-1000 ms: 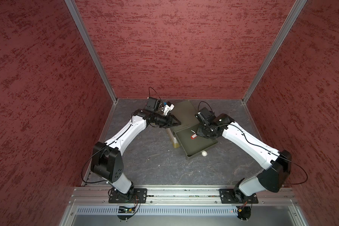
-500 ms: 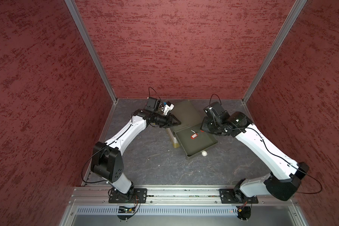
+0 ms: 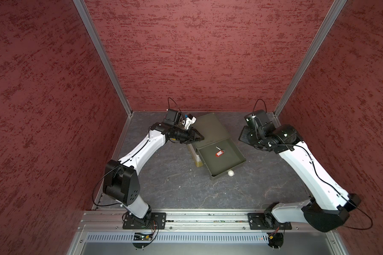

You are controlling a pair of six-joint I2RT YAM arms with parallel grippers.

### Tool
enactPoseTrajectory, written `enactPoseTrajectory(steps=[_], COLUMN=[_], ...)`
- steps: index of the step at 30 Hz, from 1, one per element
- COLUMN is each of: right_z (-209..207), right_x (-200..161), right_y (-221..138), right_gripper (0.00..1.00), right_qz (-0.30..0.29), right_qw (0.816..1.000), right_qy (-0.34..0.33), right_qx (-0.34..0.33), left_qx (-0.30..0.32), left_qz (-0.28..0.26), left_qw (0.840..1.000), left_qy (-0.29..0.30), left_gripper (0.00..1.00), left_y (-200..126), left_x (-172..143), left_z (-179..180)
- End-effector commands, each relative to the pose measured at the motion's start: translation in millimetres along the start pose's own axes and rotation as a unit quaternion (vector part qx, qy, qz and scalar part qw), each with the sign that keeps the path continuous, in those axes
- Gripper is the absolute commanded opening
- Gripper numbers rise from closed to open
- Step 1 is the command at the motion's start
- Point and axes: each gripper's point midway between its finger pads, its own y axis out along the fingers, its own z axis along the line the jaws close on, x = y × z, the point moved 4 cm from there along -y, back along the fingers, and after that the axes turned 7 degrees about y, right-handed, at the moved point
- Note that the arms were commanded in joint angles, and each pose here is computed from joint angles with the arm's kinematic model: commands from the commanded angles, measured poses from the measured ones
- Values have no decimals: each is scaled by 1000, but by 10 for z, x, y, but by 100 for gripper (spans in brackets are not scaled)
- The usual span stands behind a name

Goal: Take the keys out of the drawer
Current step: Pick up the key from the drawer, then place the key at the center of the board.

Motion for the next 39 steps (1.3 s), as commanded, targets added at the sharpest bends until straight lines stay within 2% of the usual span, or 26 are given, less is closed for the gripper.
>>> enactPoseTrajectory(steps=[1,7,14,31,39], right_z=[-204,-483,-684,-813,-938], right_x=[60,42,-159,-375,-438], right_y=[22,290,728,1682,2014], right_gripper=[0,0,0,0,0], right_qz=[-3,20,66,139,165], right_qw=[1000,999,996,986,980], right_qy=[-4,18,45,75,91], right_qx=[-21,-39,-48,-57,-63], left_qx=[52,53,54,57,60], left_qz=[23,21,24,31,33], left_qw=[997,997,997,997,996], left_qy=[-46,-46,-47,-48,-52], left_gripper=[37,37,37,37,37], left_y=[66,63,68,77,82], left_x=[-100,-78,-46,-39,-49], left_z=[290,282,281,288,305])
